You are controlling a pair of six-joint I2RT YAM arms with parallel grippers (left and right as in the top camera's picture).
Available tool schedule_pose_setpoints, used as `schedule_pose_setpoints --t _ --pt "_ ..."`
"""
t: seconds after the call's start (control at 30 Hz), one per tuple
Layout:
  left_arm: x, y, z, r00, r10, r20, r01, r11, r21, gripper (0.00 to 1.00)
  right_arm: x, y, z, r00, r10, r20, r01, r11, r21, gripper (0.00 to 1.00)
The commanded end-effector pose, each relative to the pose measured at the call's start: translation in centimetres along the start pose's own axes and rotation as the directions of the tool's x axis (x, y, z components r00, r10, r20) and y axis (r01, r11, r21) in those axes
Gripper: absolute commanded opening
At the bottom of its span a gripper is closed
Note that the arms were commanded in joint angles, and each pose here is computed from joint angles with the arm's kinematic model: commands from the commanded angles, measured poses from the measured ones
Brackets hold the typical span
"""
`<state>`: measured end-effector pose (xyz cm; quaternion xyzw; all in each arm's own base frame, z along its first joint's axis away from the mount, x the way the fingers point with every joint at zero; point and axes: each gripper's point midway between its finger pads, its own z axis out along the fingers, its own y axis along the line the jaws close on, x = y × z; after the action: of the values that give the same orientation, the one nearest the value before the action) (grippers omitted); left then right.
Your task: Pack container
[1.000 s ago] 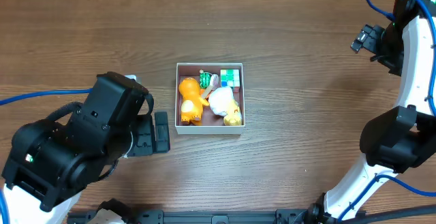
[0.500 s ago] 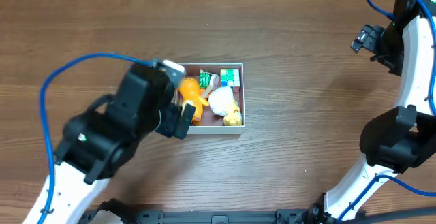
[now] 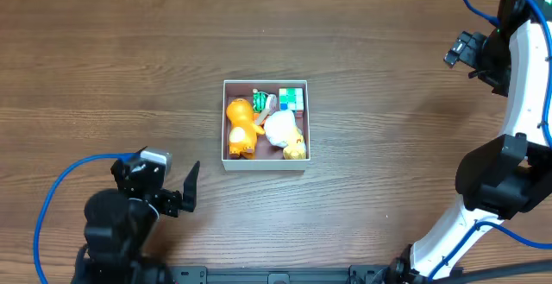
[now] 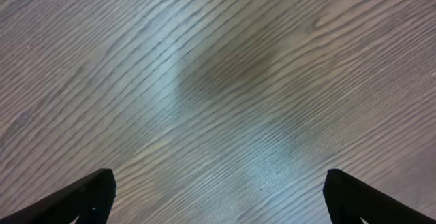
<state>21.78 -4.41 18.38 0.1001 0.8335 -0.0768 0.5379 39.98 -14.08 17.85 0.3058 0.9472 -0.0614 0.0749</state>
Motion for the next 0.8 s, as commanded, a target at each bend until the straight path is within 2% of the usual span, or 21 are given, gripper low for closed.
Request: schedule_pose_setpoints --t 0.0,0.17,0.43,0.6,0.77 --pt "0.6 0.6 0.3 0.995 0.029 0.100 -0.027 0.999 -0.027 1.00 -0.2 -0.3 -0.6 1.000 0.009 0.022 -0.009 1.000 0.003 1.00" --pt "-0.5 1.4 0.4 0.967 0.058 0.249 -0.042 0.997 -0.072 1.00 -0.2 -0.3 -0.6 1.000 0.009 0.022 -0.009 1.000 0.003 1.00" --pt "0.4 2.1 1.9 0.942 0.079 0.327 -0.049 0.994 -0.100 1.00 -0.2 -0.3 -0.6 1.000 0.009 0.022 -0.009 1.000 0.003 1.00" --pt "1.5 3.9 2.4 0.946 0.073 0.316 -0.022 0.986 -0.163 1.00 -0.2 -0.3 -0.6 1.000 0.009 0.022 -0.009 1.000 0.003 1.00" --pt "1.5 4.1 2.4 0.946 0.073 0.315 -0.018 0.985 -0.172 1.00 -0.2 -0.3 -0.6 1.000 0.009 0.022 -0.009 1.000 0.003 1.00"
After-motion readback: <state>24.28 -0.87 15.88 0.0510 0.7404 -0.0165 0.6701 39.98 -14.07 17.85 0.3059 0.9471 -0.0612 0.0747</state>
